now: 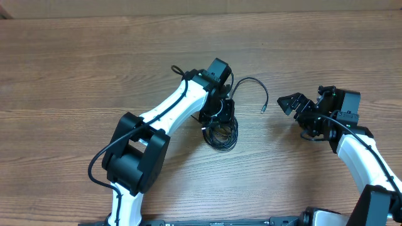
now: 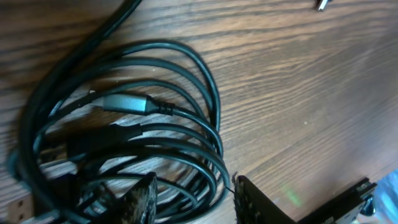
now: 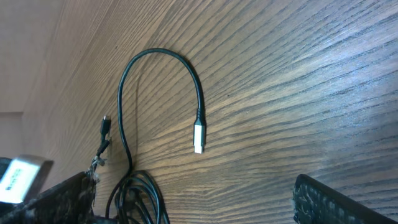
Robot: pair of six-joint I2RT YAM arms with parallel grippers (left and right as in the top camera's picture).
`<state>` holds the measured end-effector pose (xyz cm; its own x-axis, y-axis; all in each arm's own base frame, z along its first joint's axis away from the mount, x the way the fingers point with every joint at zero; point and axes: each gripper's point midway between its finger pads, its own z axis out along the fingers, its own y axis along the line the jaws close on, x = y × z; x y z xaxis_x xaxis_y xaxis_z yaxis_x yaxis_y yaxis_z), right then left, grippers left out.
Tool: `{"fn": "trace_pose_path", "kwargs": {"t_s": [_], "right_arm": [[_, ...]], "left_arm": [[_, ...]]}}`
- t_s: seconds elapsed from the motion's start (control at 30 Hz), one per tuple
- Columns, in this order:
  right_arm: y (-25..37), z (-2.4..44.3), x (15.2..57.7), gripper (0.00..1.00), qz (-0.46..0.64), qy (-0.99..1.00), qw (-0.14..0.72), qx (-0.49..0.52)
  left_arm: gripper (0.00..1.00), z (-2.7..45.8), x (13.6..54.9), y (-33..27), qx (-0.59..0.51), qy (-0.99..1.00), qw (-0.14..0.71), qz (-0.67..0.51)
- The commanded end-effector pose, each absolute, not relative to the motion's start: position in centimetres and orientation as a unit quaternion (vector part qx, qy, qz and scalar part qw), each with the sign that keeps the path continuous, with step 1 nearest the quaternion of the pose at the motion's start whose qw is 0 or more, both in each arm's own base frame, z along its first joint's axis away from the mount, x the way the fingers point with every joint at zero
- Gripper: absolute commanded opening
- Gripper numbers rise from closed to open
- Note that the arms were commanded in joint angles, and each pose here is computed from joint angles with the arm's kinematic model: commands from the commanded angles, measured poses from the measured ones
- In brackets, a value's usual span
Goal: Untangle cables
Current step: 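Lower the left gripper over the dropped coil and grasp it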
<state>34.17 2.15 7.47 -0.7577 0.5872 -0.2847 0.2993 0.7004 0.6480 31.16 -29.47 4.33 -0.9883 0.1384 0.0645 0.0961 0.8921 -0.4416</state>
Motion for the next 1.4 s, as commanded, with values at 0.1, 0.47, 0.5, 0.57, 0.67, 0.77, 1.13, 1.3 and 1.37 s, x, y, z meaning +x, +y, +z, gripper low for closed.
{"fn": "trace_pose_path", "kwargs": {"t_s": [0.1,0.47,0.5,0.57,0.67,0.77,1.13,1.3,1.37], "right_arm": [[1.8,8.0,34.4,1.00,0.292,0.889,0.253,0.247],[2.8,8.1,33.8,1.00,0.318,0.887,0.233,0.241],[2.8,8.1,33.8,1.00,0.318,0.887,0.232,0.241],[2.9,8.0,33.7,1.00,0.318,0.887,0.231,0.242],[2.9,7.9,33.6,1.00,0.318,0.888,0.227,0.243],[2.9,7.8,33.4,1.00,0.318,0.889,0.223,0.245],[2.8,8.2,34.0,1.00,0.320,0.885,0.236,0.242],[2.9,8.3,34.0,1.00,0.333,0.873,0.223,0.278],[2.9,8.3,34.0,1.00,0.333,0.873,0.223,0.278]], "left_arm": [[0.32,4.0,31.2,-30.0,-0.047,-0.966,0.034,0.251],[0.55,2.4,31.9,-30.9,-0.047,-0.963,0.024,0.263],[0.58,2.3,31.7,-31.2,-0.049,-0.961,0.029,0.270],[0.50,2.2,31.4,-32.0,-0.055,-0.955,0.038,0.290],[0.10,2.3,31.7,-32.7,-0.061,-0.949,0.036,0.307],[0.04,3.1,32.9,-33.3,-0.095,-0.940,0.006,0.328],[0.04,21.6,42.7,-29.3,-0.199,-0.873,-0.188,0.404],[0.35,17.2,42.2,-25.6,-0.084,-0.940,-0.124,0.305],[0.98,15.4,40.6,-27.1,-0.080,-0.939,-0.083,0.324]]}}
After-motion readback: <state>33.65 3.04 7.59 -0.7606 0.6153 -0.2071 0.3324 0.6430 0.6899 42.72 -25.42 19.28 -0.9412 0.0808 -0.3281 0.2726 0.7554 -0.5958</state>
